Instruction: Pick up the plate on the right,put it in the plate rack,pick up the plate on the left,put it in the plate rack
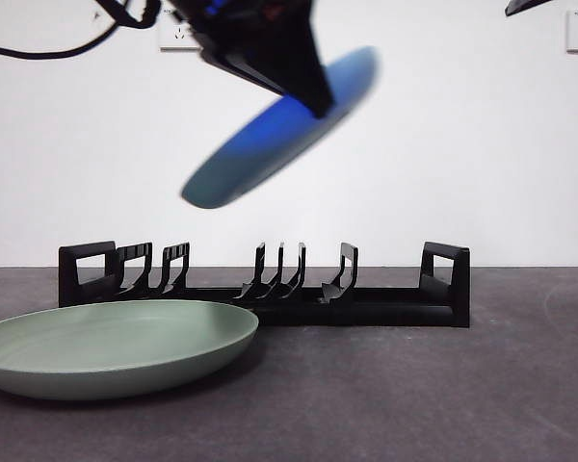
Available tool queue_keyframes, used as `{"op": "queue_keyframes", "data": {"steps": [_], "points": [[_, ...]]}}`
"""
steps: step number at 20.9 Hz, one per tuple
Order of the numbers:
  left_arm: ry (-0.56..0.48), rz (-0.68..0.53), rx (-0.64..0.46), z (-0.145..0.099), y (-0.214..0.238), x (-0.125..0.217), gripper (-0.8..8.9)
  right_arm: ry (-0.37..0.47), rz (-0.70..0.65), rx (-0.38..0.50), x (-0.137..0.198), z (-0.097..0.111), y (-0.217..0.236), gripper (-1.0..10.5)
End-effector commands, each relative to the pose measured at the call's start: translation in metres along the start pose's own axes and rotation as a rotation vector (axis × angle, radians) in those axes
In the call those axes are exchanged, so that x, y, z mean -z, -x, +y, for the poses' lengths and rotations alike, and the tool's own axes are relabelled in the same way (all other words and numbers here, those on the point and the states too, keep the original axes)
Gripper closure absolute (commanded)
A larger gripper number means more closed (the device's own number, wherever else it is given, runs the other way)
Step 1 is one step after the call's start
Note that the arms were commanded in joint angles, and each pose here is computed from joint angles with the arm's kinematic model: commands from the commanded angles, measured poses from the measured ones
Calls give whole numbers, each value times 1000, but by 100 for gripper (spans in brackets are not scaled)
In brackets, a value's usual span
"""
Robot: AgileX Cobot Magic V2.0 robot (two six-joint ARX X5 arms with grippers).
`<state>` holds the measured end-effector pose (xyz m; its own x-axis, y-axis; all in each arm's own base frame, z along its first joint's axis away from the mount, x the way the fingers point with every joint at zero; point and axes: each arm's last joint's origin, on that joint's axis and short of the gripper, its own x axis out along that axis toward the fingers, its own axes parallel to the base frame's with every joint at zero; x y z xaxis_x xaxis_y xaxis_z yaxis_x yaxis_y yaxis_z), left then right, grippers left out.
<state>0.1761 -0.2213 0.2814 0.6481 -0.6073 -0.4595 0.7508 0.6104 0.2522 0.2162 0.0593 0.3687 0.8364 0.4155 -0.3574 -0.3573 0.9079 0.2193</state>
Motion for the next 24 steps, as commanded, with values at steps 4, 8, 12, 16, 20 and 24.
{"op": "queue_keyframes", "data": {"steps": [4,8,12,16,20,24], "points": [[328,-199,64,69,22,-2,822,-8,-14,53,-1,-1,0,729],[474,-290,173,107,29,5,822,-8,-14,51,-1,-1,0,729],[567,-329,161,135,30,15,823,-9,-14,50,-1,-1,0,729],[604,-359,89,159,35,25,823,-9,-13,50,-1,-1,0,729],[632,-363,76,170,41,32,823,-9,-13,51,-1,-1,-1,729],[642,-359,118,178,39,39,823,-9,-13,51,-1,-1,-1,729]]}}
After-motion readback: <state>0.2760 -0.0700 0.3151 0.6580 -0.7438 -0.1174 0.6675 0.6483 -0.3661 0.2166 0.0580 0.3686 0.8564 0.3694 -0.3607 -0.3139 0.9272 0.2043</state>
